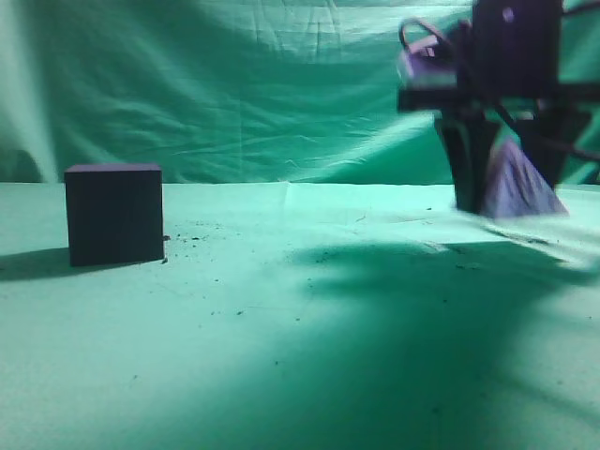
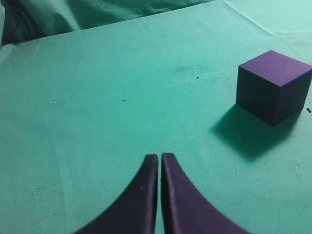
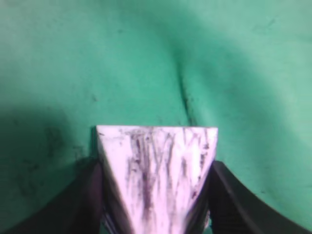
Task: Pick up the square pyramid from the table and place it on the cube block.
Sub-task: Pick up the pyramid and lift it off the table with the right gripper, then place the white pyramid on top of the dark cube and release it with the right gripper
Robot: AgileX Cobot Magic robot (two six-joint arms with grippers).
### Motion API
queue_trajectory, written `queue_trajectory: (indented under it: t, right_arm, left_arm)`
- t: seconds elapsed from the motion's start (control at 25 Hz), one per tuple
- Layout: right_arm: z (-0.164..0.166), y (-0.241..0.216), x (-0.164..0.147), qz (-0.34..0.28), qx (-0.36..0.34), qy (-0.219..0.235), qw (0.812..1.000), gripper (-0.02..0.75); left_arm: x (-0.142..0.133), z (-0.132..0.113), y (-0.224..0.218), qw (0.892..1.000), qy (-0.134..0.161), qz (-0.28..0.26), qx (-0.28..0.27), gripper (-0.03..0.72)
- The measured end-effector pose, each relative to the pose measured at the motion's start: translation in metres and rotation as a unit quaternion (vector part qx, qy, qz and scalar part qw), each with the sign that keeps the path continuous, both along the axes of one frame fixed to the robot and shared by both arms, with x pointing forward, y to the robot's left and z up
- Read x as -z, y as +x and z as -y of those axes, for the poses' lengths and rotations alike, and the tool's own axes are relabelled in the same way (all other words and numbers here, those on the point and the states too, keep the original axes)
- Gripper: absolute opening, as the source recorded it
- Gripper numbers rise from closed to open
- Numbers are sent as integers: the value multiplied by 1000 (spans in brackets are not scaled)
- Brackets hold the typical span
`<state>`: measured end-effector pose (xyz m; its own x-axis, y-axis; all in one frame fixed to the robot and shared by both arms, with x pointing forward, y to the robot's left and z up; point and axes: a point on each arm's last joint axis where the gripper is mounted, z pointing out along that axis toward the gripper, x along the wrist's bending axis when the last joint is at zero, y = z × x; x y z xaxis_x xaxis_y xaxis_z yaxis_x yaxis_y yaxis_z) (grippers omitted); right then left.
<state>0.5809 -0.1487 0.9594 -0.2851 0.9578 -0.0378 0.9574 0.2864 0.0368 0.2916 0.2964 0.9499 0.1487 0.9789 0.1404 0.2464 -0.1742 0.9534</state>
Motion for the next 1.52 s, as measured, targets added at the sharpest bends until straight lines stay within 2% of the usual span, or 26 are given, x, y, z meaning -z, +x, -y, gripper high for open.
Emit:
queue_trajectory:
  t: [0.16,0.32,0.44,0.6,0.72,0.76,1.08,1.28,1.4,1.48,1.52]
  right_arm:
    - [-24,8,-62,58,-33,24,998,410]
    - [-81,-8,-118,122,-114,63,984,410]
    - [-131,-28,-136,148,-174,91,969,410]
    - [-193,-46,-120,146,-237,105,955,410]
    - [-222,-49,-96,133,-259,101,951,410]
    - [-229,-49,-89,129,-263,99,951,368]
    - [-242,-41,-48,104,-268,74,955,384]
    - [-244,-42,-50,103,-266,85,955,384]
    - [-245,-41,-56,109,-266,94,953,603]
    - [-247,-41,-68,124,-265,106,950,659]
    - [-246,-41,-80,136,-264,116,948,645]
  left_arm:
    - [0,0,0,1000,0,0,0,0]
    - [0,0,0,1000,0,0,0,0]
    - [0,0,0,1000,0,0,0,0]
    - [0,0,0,1000,0,0,0,0]
    - [0,0,0,1000,0,0,0,0]
    - [0,0,0,1000,0,0,0,0]
    - [0,0,0,1000,0,0,0,0]
    - [0,0,0,1000,0,-1,0,0]
    - [0,0,0,1000,0,-1,0,0]
    - [0,0,0,1000,0,-1,0,0]
    - [0,0,0,1000,0,-1,0,0]
